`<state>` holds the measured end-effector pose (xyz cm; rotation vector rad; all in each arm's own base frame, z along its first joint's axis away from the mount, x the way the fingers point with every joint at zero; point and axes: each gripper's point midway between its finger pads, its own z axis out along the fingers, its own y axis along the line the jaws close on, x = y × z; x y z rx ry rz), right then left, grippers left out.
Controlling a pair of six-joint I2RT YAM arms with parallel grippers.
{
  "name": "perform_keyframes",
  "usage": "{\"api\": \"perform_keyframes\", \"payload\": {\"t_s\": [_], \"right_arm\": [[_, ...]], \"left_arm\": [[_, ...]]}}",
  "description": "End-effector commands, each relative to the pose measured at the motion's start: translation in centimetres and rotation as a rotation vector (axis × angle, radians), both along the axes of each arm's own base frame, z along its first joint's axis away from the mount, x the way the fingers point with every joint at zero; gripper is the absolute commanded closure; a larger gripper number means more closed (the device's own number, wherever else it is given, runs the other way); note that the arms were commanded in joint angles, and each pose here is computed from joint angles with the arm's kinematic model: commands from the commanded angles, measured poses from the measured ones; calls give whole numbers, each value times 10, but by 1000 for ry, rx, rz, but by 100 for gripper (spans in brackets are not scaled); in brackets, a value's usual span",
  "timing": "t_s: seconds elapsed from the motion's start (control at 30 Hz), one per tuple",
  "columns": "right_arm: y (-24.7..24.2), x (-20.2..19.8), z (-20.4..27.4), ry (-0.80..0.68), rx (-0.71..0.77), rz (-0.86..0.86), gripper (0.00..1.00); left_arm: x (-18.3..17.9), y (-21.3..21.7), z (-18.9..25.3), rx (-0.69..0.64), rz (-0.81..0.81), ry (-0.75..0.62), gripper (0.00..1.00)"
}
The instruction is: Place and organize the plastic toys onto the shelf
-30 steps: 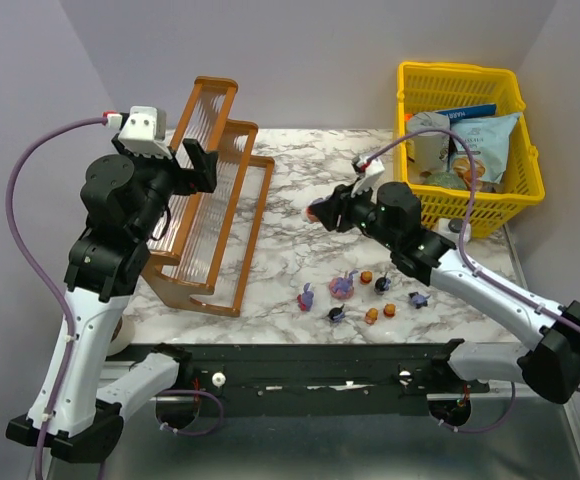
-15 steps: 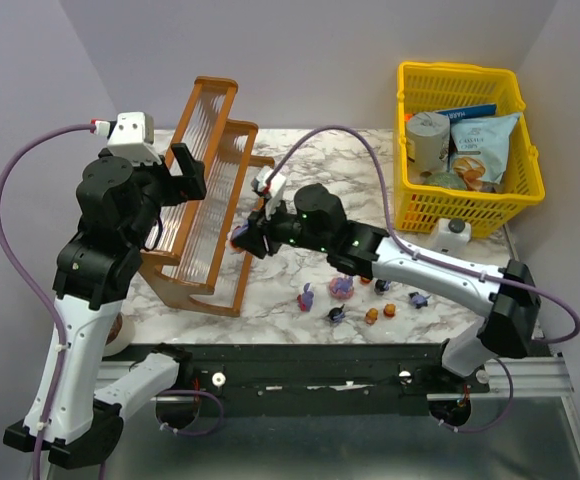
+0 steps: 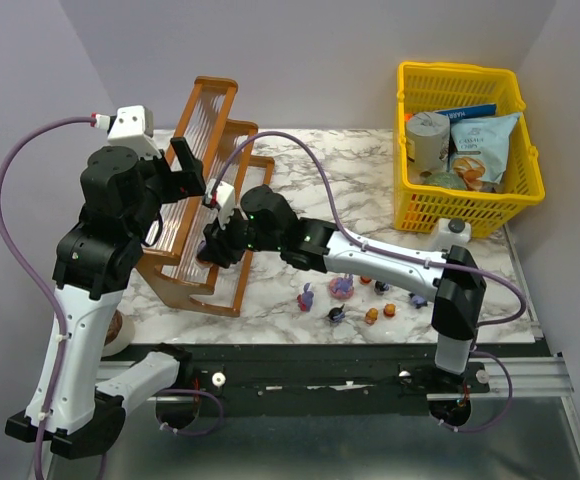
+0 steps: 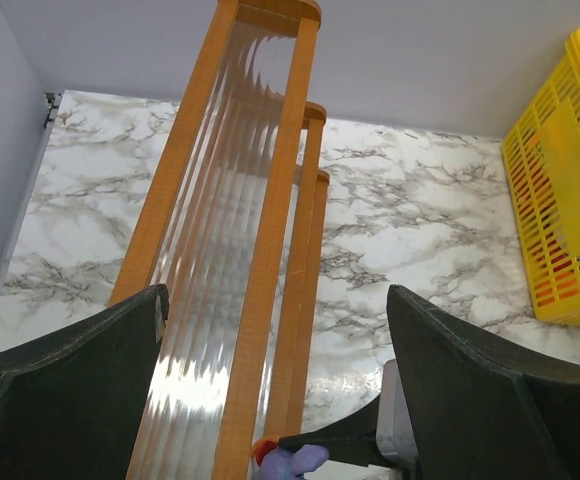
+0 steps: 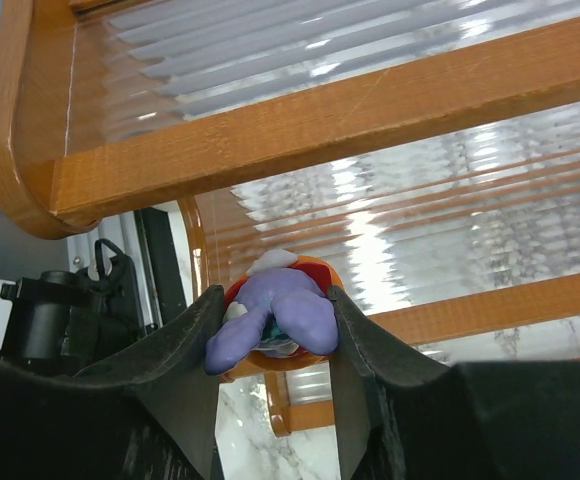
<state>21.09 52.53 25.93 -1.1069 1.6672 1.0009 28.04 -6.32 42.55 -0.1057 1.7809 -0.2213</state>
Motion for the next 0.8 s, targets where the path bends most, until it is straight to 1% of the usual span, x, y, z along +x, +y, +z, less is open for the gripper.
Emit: {"api": "perform_keyframes", "payload": {"t_s": [0.0, 0.13, 0.27, 0.37, 0.63, 0.73, 0.77], "right_arm": [[12, -12, 6, -1, -2, 56, 77], [19, -11, 5, 5, -9, 58, 77], [20, -7, -6, 16, -47, 46, 77], [19, -4, -13, 11, -63, 36, 75], [19, 3, -25, -4, -82, -1, 73], [17, 5, -28, -13, -81, -14, 69], [18, 7, -25, -25, -63, -22, 63]], "left_arm": [[-3, 10, -1, 26, 42, 12, 1], [-3, 12, -2, 32, 53, 14, 1], [-3, 13, -3, 37, 59, 15, 1], [-3, 13, -5, 39, 57, 16, 1], [-2, 14, -9, 41, 60, 24, 1], [-3, 14, -9, 42, 63, 24, 1], [-2, 15, -9, 42, 66, 26, 1]]}}
